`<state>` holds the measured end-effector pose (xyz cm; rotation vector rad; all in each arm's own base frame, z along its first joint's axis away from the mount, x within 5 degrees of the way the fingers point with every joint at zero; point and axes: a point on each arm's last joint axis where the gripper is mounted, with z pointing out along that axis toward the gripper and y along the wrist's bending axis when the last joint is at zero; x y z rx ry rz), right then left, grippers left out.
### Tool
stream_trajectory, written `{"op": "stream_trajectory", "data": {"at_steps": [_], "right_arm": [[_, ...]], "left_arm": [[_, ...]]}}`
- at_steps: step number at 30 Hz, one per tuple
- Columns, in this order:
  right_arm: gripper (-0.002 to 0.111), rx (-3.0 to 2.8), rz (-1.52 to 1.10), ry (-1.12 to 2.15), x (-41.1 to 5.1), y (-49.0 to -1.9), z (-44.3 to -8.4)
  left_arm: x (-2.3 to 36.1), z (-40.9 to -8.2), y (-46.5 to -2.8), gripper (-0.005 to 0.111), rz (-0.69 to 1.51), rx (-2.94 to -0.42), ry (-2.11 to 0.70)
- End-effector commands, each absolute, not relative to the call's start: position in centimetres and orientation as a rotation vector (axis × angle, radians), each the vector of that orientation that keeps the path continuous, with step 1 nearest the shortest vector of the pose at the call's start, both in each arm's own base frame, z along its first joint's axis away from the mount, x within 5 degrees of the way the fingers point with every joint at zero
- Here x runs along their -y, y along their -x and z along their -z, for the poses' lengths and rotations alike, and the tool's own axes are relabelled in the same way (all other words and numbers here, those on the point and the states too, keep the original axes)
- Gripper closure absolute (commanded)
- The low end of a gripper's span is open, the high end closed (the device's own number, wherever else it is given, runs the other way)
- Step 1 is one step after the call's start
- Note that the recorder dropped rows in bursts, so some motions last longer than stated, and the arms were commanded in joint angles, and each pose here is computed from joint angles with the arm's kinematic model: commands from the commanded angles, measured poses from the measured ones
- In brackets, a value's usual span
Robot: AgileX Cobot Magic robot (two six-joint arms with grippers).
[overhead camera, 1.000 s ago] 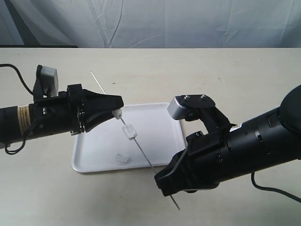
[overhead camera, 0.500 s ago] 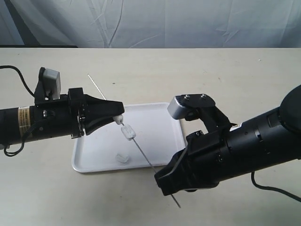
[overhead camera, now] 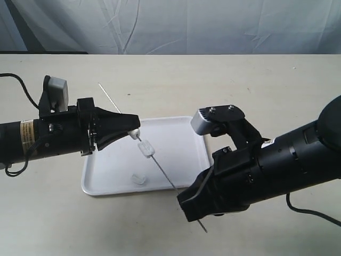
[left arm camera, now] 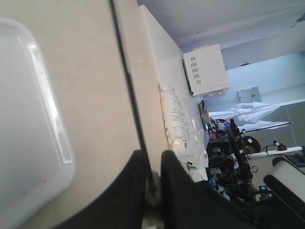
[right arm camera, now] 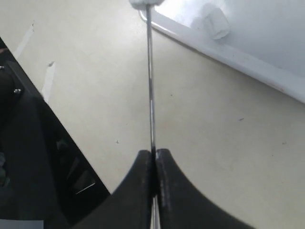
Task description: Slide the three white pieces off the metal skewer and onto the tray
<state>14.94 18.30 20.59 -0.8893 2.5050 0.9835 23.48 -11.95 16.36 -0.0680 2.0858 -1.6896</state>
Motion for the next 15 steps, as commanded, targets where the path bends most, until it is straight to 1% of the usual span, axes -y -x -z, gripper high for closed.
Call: {"op": "stream_trajectory", "data": {"at_steps": [1, 15], "right_arm": [[0.109, -2.540, -1.028, 1.000, -18.1, -14.1, -20.4], [0.109, -2.592, -1.056, 1.129, -16.8, -11.9, -20.0]], "left_arm": [[10.9, -16.9, -24.4, 0.107, 1.646, -2.002, 0.122], [6.3, -17.0, -26.0, 0.107, 1.507, -1.916, 0.277]]}}
